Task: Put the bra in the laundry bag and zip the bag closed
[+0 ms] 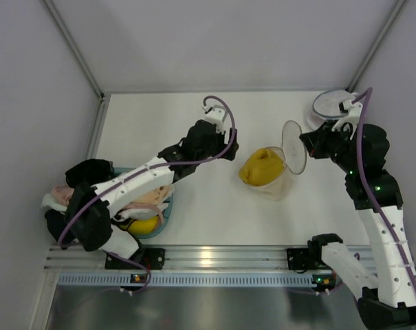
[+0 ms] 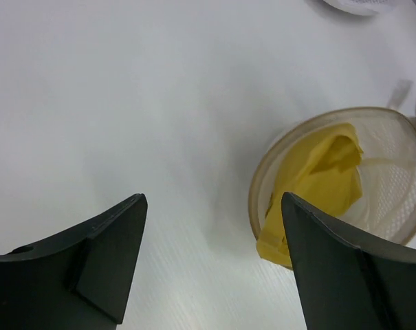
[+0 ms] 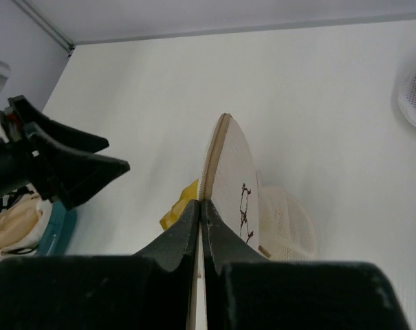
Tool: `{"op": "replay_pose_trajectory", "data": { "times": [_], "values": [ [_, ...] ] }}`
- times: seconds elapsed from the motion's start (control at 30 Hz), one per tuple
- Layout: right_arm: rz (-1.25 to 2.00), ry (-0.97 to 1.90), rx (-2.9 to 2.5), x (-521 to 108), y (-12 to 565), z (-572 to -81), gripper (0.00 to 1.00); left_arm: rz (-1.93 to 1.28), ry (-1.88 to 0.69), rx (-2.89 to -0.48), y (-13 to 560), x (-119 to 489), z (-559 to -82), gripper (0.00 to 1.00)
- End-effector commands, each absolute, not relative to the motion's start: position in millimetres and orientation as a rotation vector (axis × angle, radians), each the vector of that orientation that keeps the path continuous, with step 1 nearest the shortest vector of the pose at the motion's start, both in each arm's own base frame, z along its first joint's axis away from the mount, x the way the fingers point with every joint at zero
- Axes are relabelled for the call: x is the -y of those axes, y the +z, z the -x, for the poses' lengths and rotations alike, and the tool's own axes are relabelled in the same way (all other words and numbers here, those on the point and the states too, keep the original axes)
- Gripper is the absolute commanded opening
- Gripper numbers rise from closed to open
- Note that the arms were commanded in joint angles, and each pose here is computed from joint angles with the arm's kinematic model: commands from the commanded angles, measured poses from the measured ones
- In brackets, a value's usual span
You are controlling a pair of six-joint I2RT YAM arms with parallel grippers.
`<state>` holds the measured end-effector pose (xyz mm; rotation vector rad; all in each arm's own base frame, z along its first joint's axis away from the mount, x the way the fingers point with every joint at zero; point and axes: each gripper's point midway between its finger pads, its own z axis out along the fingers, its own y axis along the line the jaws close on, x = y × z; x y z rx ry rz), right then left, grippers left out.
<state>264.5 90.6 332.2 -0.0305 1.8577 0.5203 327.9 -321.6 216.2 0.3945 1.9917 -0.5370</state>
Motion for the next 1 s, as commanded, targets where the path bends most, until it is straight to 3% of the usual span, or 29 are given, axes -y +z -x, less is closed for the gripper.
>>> {"op": "replay_pose_trajectory", "data": {
  "times": [0.0, 0.17, 0.4, 0.77, 0.87, 0.97],
  "values": [
    [0.107, 0.542, -1.794, -98, 347, -258, 0.0, -0.215, -0.588, -2.113, 177, 308, -347, 0.84],
    [0.173, 0.569, -1.777, -104, 350, -249, 0.0, -0.27, -0.67, -2.163, 148, 329, -361, 0.8],
    [0.198, 0.562, -1.783, -105, 342, -248, 0.0, -0.474, -0.927, -2.157, 139, 378, -343, 0.72],
    [0.175, 0.559, -1.802, -104, 336, -257, 0.0, -0.537, -0.964, -2.17, 122, 396, -329, 0.69],
    [0.175, 0.557, -1.796, -104, 338, -256, 0.0, -0.525, -0.919, -2.204, 104, 398, -334, 0.64],
    [0.171, 0.547, -1.79, -102, 341, -255, 0.0, -0.476, -0.879, -2.227, 95, 396, -341, 0.49]
  ]
}}
